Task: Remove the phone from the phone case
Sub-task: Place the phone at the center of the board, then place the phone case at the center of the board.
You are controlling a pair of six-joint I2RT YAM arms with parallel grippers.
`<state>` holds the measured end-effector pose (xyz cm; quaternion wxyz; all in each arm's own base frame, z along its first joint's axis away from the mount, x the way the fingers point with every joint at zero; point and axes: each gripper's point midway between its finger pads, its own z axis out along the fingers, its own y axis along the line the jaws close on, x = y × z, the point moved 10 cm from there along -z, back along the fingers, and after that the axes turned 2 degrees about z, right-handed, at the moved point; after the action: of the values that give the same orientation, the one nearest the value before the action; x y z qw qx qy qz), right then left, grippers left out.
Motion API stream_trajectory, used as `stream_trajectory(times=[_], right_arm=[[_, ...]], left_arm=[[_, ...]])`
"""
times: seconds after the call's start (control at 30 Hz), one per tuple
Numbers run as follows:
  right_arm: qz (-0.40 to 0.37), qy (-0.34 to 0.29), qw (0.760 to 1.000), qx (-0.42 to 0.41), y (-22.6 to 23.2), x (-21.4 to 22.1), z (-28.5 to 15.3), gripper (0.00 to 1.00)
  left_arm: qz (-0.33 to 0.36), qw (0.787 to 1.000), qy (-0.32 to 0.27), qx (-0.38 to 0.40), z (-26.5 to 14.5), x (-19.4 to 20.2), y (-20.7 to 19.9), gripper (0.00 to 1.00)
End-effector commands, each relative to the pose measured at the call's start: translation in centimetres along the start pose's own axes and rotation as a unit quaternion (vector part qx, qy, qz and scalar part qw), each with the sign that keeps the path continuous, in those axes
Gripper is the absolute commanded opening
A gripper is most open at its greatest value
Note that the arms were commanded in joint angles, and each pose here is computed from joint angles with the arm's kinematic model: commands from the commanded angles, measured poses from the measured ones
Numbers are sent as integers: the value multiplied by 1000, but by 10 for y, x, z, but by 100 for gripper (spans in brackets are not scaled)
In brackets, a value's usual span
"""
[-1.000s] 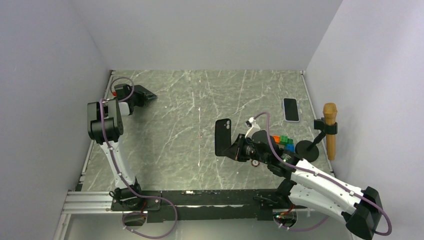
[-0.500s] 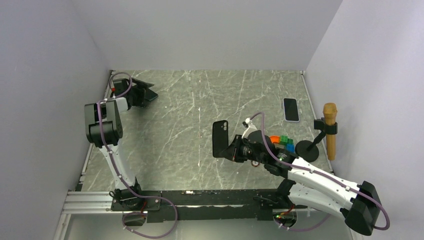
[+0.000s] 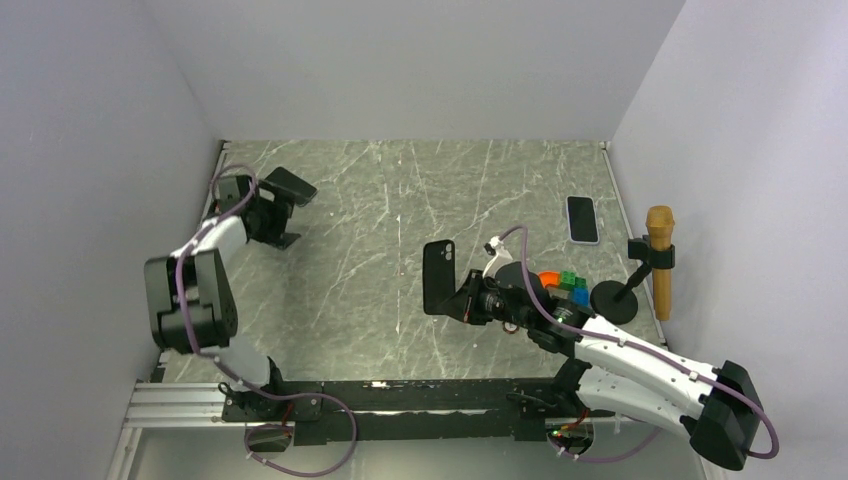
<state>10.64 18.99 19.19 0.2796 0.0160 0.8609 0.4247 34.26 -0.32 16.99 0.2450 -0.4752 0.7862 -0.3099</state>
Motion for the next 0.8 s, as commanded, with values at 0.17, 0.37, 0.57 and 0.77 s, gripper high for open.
stream_trajectory(times=[0.17,0.37,0.57,0.77], right_arm=[[-9,14,1000,-10,0,-1,23,0],[-15,57,998,7,-1,-39,61,0],[-3,87,996,19,-18,-93,101,0],[32,105,994,0,-32,-138,137,0]], left_arm=[[267,952,111,99,-64,122,16,99],[372,916,20,150,-106,115,-24,99],[433,871,-26,230,-135,104,-85,99],[490,845,-65,205,-137,94,-95,99]])
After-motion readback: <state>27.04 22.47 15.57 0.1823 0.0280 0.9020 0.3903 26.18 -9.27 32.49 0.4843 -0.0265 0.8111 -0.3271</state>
